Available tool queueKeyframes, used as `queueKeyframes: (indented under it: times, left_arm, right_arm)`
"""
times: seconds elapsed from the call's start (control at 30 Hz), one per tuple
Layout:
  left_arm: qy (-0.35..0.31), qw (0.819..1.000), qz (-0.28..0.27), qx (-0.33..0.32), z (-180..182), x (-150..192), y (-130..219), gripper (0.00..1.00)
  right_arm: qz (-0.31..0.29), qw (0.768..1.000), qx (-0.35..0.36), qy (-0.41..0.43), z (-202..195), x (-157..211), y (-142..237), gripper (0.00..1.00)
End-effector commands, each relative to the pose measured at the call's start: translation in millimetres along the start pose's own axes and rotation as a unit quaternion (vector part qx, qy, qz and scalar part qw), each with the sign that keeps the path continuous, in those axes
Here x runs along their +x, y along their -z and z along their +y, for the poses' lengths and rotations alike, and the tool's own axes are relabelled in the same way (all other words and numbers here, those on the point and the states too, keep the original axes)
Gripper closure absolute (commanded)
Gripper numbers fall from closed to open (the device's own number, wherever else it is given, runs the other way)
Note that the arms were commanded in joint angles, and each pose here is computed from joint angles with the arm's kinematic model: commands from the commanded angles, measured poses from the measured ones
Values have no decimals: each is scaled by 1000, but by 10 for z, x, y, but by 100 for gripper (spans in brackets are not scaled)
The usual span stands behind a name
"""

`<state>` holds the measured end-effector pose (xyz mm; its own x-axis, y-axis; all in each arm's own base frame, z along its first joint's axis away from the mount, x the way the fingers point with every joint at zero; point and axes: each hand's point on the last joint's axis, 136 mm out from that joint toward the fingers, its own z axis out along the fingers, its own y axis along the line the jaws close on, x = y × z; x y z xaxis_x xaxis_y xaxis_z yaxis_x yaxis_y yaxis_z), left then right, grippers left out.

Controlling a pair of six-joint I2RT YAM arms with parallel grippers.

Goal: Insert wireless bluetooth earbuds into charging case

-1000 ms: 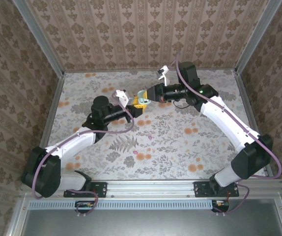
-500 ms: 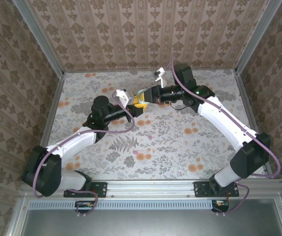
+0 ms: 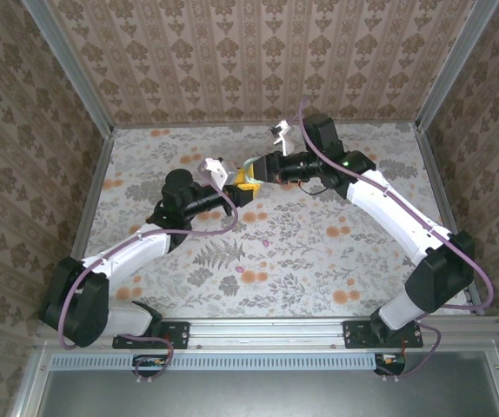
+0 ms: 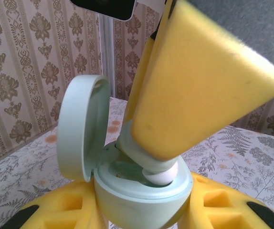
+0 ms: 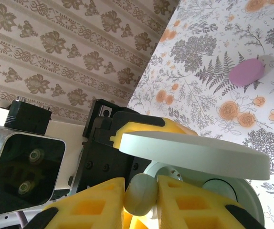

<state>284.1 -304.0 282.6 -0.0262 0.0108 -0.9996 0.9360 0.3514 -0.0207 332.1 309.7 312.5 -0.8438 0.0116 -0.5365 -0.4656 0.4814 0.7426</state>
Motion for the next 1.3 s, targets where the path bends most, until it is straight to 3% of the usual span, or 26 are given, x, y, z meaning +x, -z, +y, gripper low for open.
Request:
queueKeyframes:
  times: [0.0,1.27]
  left_arm:
    - [-26,999,-43,18,-100,-340,17,69]
    - [-28,998,-55,11,-94,-394,43,69]
  right_arm:
    - [-7,1000,14,11,-48,-33,-56,76]
    - [-26,998,56,33,-47,-63,-5,71]
